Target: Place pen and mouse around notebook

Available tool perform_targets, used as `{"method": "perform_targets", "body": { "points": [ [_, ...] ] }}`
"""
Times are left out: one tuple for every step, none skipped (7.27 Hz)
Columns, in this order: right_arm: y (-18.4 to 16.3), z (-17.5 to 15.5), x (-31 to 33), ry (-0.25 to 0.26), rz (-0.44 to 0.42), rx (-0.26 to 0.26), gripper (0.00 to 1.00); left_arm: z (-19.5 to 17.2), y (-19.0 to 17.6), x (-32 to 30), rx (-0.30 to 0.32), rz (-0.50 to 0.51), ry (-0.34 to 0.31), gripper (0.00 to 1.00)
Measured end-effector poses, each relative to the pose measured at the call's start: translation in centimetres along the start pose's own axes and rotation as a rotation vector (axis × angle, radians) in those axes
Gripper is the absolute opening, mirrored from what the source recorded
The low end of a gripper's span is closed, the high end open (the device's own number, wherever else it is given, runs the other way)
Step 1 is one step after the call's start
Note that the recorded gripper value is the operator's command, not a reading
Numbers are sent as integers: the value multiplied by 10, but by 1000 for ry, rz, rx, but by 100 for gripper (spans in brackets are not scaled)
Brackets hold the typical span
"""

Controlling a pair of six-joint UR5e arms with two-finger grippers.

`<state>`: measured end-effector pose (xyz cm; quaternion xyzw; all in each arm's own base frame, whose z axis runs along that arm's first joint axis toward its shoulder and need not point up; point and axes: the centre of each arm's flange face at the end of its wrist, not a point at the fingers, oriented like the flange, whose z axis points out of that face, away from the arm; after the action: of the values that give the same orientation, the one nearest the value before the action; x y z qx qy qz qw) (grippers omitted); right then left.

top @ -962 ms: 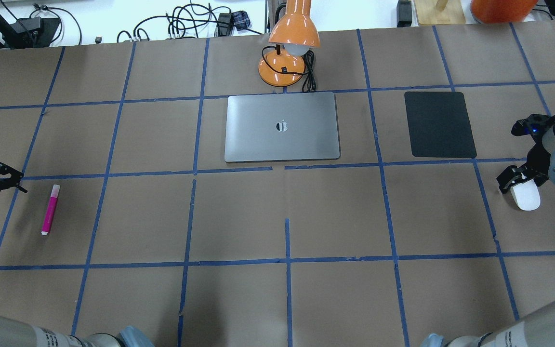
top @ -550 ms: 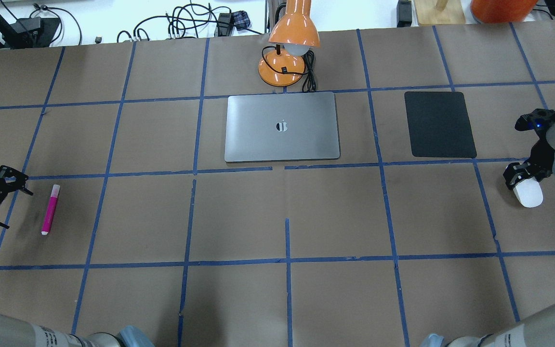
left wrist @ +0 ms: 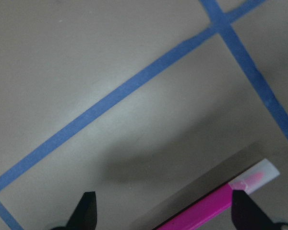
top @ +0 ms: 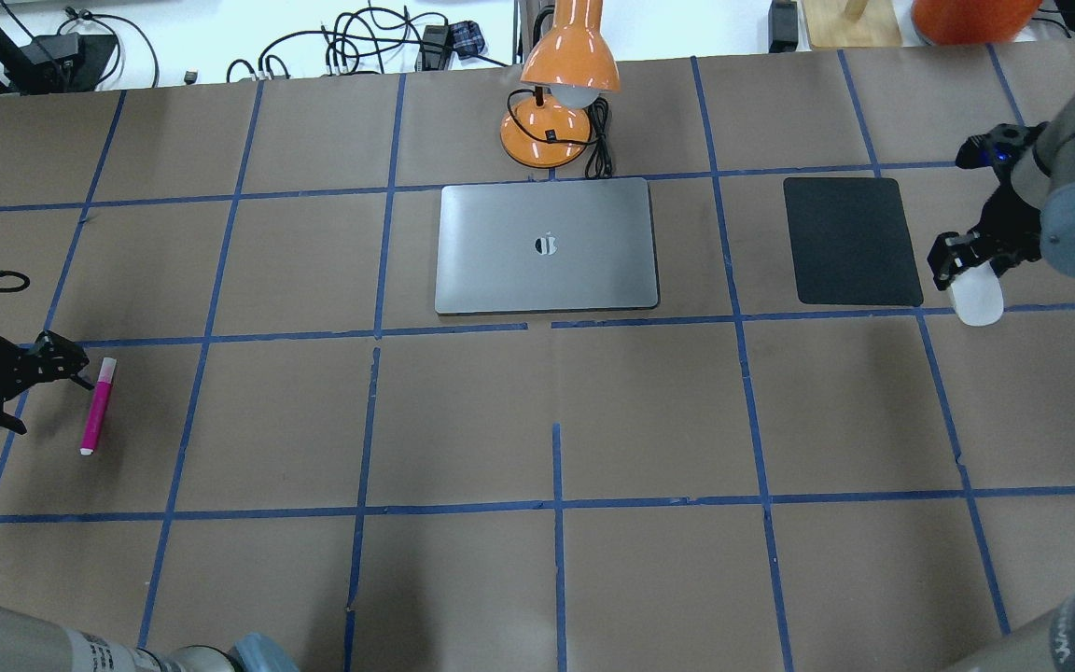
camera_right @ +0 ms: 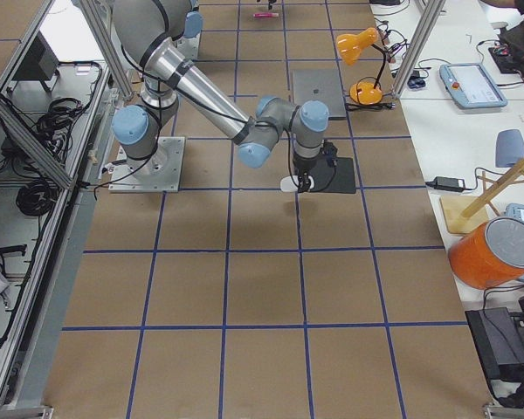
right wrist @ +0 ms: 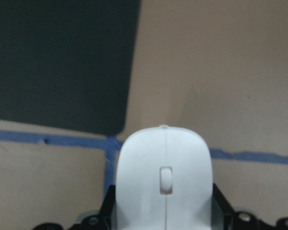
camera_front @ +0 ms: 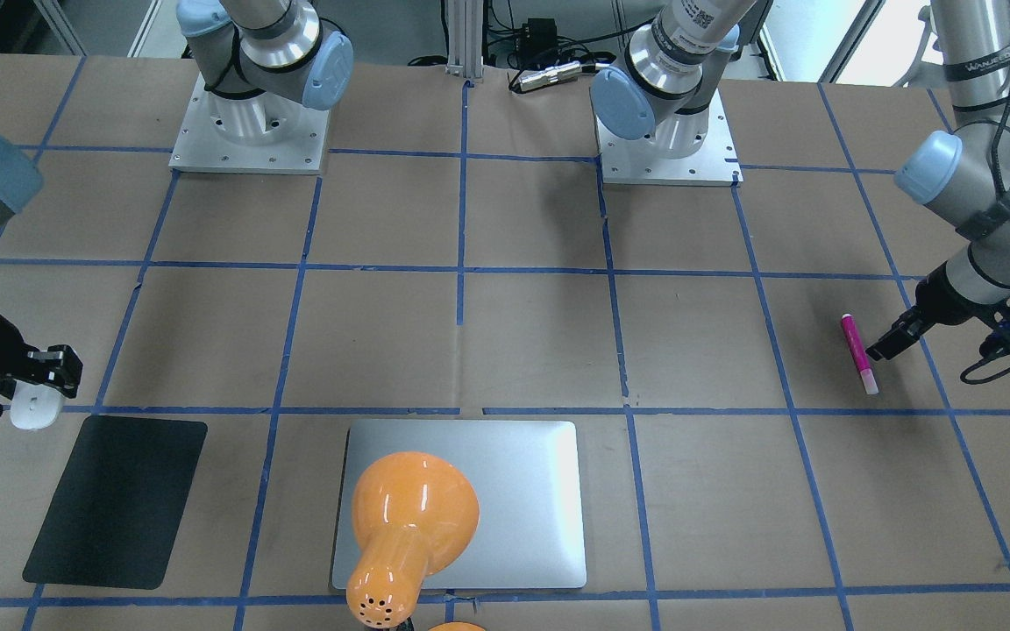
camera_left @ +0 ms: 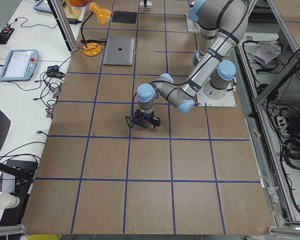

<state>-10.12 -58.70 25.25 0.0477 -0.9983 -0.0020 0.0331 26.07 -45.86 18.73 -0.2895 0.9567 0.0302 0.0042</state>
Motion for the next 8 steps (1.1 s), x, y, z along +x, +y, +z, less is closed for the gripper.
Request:
{"method": "perform_targets", "body": {
  "points": [
    [-37,1,-29,4,21,12,9,9,5,6,-24,131,5,100],
    [-71,21,-45,-1,25,2,10,14,7,11,-31,255,8,100],
    [-93,46,-50,-4,23,-20,14,14,7,13,-28,375,10,100],
    [-100,59,-52,-8,22,-36,51,14,7,14,-26,470,12,100],
    [-102,66,-53,-12,22,-47,100,16,8,14,-28,518,15,100],
    [-102,69,-53,-14,23,-53,100,20,7,14,-34,532,19,94],
    [-103,69,-54,-15,24,-53,100,26,7,15,-43,535,24,66],
    [-102,62,-53,-13,25,-58,100,31,5,15,-50,535,27,27]
  ]
}}
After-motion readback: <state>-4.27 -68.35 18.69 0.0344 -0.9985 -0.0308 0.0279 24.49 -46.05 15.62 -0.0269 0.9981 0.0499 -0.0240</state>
